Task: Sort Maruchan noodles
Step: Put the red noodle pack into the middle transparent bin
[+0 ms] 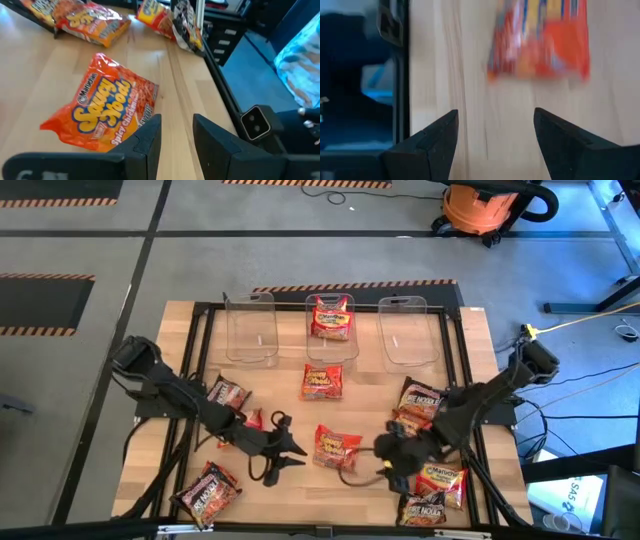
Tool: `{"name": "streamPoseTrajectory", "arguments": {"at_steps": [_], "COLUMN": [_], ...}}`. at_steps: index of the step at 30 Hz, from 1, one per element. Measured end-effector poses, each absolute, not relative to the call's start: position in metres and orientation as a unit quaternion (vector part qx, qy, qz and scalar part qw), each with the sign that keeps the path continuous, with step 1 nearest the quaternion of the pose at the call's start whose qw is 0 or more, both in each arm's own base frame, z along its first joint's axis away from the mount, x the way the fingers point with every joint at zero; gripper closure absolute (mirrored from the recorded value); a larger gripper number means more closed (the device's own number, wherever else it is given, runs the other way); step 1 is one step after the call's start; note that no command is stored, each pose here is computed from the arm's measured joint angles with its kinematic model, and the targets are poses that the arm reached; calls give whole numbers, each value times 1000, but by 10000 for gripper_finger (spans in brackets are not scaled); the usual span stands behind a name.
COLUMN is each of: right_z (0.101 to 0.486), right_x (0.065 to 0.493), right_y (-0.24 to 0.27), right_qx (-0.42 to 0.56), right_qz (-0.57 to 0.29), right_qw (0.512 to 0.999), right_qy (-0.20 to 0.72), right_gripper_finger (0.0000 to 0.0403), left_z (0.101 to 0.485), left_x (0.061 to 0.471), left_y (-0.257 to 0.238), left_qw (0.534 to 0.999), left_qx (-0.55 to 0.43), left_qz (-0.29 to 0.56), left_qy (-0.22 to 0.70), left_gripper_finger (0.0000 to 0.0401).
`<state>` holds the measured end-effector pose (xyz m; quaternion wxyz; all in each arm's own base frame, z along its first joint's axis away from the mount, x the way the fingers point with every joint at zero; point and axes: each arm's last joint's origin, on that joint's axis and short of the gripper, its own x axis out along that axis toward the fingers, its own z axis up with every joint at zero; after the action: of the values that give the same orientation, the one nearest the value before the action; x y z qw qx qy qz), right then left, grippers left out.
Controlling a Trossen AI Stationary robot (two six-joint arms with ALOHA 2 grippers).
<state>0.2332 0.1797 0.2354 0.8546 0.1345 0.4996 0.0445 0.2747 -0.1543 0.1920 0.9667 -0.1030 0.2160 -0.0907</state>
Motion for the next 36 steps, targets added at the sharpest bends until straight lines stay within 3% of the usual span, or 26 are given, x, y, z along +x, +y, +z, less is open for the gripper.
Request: {"name": "streamPoseTrajectory", "arguments": {"at_steps": [13,22,36], "right_z": [248,196,156], "right_x": [136,96,92], "right_y": [171,155,152], "right_qx": [200,289,340], "right_qz": [-100,-58,21], "right_qw": [786,714,708], "right_qy": [577,635,619], "right_gripper_finger": [166,166,166], "left_z": [185,185,185], "left_x": [278,278,278], "left_y": [-157,-157,-157], "left_qw": [963,963,963], "left_qx": [-101,-100,-102], "left_qz": [-95,-96,-94], "left_qy": [231,231,231], "left_gripper_finger": [296,296,296]}}
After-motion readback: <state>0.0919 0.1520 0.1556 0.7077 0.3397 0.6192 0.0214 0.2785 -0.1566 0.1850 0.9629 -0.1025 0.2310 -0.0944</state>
